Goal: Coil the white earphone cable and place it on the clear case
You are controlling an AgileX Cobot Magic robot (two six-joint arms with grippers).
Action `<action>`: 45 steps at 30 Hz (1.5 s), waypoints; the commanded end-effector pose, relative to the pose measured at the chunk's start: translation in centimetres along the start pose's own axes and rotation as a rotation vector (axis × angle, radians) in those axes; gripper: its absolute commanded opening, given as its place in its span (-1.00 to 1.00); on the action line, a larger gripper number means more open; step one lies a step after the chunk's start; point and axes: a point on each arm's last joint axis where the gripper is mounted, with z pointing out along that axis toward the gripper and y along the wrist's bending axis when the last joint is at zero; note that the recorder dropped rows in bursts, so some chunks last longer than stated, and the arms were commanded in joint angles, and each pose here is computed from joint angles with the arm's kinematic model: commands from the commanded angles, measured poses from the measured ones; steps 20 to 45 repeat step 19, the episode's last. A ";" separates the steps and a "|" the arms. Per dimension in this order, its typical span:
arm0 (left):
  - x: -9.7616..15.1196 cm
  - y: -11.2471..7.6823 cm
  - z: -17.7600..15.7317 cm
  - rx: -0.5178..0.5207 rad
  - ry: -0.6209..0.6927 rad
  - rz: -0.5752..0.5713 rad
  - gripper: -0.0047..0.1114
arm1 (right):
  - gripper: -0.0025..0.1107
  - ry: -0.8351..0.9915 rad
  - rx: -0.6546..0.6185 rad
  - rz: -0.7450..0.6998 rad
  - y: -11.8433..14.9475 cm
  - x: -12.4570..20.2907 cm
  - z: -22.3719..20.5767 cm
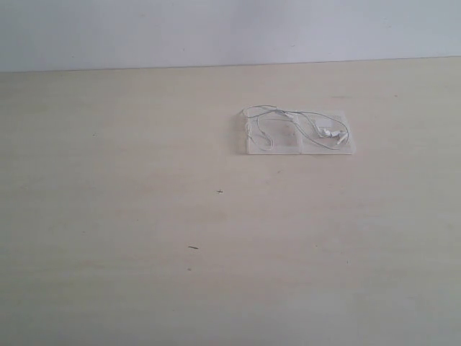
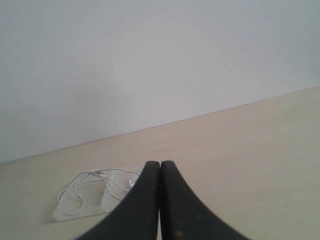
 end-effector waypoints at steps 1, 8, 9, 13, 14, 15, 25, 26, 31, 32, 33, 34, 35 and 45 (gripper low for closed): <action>-0.2 0.5 -0.1 -0.078 -0.027 -0.017 -0.92 | -0.96 -0.002 0.006 -0.002 -0.1 0.1 0.0; -0.3 1.2 -0.2 -0.204 -0.061 -0.044 -0.92 | -0.96 -0.002 0.006 0.001 -0.1 0.1 0.0; -0.3 1.2 -0.2 -0.206 -0.062 -0.045 -0.92 | -0.96 -0.002 0.006 0.001 -0.1 0.1 0.0; -0.3 1.2 -0.2 -0.207 -0.061 -0.043 -0.92 | -0.96 -0.002 0.006 0.001 -0.1 0.1 0.0; -0.3 1.2 -0.2 -0.207 -0.061 -0.043 -0.92 | -0.96 -0.002 0.006 0.001 -0.1 0.1 0.0; -0.3 1.2 -0.2 -0.207 -0.061 -0.043 -0.92 | -0.96 -0.002 0.006 0.001 -0.1 0.1 0.0; -0.3 1.2 -0.2 -0.207 -0.061 -0.043 -0.92 | -0.96 -0.002 0.006 0.001 -0.1 0.1 0.0; -0.3 1.2 -0.2 -0.207 -0.061 -0.043 -0.92 | -0.96 -0.002 0.006 0.001 -0.1 0.1 0.0; -0.3 1.2 -0.2 -0.207 -0.061 -0.043 -0.92 | -0.96 -0.002 0.006 0.001 -0.1 0.1 0.0; -0.3 1.2 -0.2 -0.207 -0.061 -0.043 -0.92 | -0.96 -0.002 0.006 0.001 -0.1 0.1 0.0; -0.3 1.2 -0.2 -0.207 -0.061 -0.043 -0.92 | -0.96 -0.002 0.006 0.001 -0.1 0.1 0.0; -0.3 1.2 -0.2 -0.207 -0.061 -0.043 -0.92 | -0.96 -0.002 0.006 0.001 -0.1 0.1 0.0; -0.3 1.2 -0.2 -0.207 -0.061 -0.043 -0.92 | -0.96 -0.002 0.006 0.001 -0.1 0.1 0.0; -0.3 1.2 -0.2 -0.207 -0.061 -0.043 -0.92 | -0.96 -0.002 0.006 0.001 -0.1 0.1 0.0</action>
